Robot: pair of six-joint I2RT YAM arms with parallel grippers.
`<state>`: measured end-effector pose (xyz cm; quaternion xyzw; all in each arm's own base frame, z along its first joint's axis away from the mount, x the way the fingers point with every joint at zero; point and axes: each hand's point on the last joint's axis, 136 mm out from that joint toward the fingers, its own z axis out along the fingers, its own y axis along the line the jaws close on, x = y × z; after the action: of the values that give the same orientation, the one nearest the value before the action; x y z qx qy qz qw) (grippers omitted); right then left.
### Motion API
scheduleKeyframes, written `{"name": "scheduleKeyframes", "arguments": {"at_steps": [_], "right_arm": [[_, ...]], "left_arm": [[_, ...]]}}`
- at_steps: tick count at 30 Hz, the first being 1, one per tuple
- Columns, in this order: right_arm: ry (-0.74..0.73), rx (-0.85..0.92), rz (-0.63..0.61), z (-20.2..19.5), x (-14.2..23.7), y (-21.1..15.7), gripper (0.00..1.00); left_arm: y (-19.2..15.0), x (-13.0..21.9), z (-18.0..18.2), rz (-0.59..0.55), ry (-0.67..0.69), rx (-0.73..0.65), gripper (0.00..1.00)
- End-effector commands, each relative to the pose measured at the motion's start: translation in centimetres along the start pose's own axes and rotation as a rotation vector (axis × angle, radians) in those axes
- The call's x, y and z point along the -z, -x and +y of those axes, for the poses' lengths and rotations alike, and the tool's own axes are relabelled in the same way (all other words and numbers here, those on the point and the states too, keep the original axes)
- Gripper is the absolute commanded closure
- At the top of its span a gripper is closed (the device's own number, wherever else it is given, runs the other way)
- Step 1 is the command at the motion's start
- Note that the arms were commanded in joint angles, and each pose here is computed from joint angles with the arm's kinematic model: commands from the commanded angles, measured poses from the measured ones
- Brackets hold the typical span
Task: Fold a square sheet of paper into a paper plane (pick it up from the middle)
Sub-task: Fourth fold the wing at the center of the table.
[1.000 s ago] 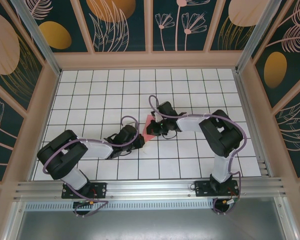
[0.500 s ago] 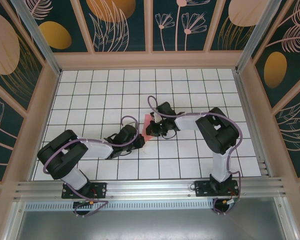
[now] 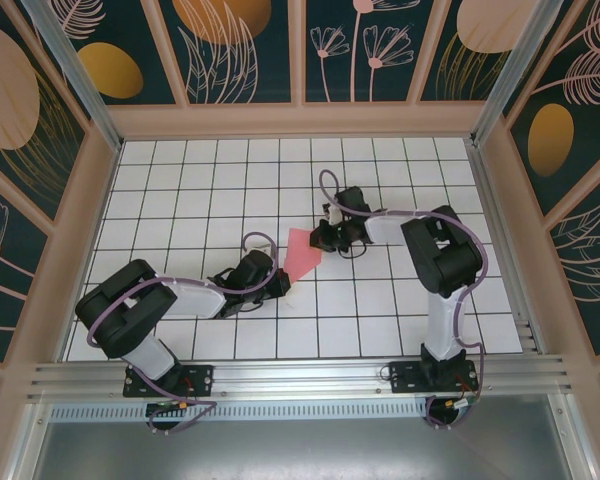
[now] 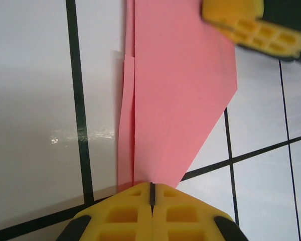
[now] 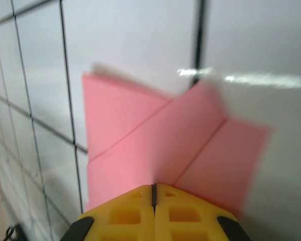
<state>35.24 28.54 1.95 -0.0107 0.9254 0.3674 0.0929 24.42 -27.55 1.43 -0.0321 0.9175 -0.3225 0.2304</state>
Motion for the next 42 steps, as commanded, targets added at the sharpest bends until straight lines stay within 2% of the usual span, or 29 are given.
{"name": "scheduleKeyframes", "arguments": {"at_steps": [1,6,14,23,32,42], "right_arm": [[-0.065,0.016,-0.073,-0.6,1.4,1.8,0.96],[-0.003,0.065,-0.073,2.6,2.7,-0.1,0.96],[0.026,0.101,0.015,4.4,0.6,-5.1,0.96],[-0.025,0.077,0.083,2.5,-2.3,-6.3,0.96],[-0.139,0.001,0.131,-1.3,-3.6,-7.3,0.96],[-0.140,0.003,0.137,-1.0,-3.5,-7.1,0.96]], "left_arm": [[-3.9,0.1,3.3,0.150,0.091,0.000,1.00],[-3.2,-0.1,2.4,0.134,0.069,0.002,1.00],[-2.7,0.0,1.9,0.119,0.065,0.005,1.00],[-2.3,0.4,1.2,0.114,0.045,-0.005,1.00],[-4.3,1.4,0.6,0.198,-0.025,-0.062,1.00],[-5.2,2.0,3.1,0.219,0.078,-0.059,1.00]]}}
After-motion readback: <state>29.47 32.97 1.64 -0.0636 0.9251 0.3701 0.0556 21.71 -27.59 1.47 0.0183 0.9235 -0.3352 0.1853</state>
